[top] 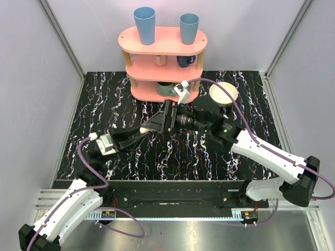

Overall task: Insert the wireless bluetooth earbuds into the charging case
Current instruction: Pass from the left arm to the right

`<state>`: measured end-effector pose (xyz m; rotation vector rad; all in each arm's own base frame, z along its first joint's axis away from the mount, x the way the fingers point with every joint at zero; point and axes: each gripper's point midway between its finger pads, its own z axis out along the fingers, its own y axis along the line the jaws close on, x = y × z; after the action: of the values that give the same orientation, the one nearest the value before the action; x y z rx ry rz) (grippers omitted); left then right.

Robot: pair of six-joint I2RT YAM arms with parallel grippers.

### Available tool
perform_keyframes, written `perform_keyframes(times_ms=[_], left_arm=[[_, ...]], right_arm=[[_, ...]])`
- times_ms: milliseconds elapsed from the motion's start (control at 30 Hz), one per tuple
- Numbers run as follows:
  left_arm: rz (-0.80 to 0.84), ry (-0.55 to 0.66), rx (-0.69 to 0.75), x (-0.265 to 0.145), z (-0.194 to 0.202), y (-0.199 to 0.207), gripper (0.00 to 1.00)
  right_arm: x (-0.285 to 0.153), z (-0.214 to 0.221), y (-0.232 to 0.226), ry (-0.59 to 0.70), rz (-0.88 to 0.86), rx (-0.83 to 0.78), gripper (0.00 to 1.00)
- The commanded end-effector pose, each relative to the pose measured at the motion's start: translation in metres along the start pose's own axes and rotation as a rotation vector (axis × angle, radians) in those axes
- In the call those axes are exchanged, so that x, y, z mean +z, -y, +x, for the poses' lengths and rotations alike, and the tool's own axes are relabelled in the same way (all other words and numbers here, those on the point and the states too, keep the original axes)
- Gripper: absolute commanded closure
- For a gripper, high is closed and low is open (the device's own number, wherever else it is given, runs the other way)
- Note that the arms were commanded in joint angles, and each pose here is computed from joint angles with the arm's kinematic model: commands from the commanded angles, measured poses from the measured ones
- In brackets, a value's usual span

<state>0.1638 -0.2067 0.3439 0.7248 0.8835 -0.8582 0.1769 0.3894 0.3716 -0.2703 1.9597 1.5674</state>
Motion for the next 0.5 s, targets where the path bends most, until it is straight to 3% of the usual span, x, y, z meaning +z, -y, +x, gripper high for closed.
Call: perform_keyframes(times_ms=[0, 467], left_arm=[[-0.019, 0.104, 0.084, 0.005, -0.033, -0.005, 1.0], [-0.045, 0.105, 0.081, 0.006, -0.034, -0.01, 1.0]], right_arm=[[0.005, -0.011, 0.002, 0.039, -0.013, 0.121, 0.0], [0.008, -0.009, -0.014, 0.005, -0.134, 0.17, 0.22]])
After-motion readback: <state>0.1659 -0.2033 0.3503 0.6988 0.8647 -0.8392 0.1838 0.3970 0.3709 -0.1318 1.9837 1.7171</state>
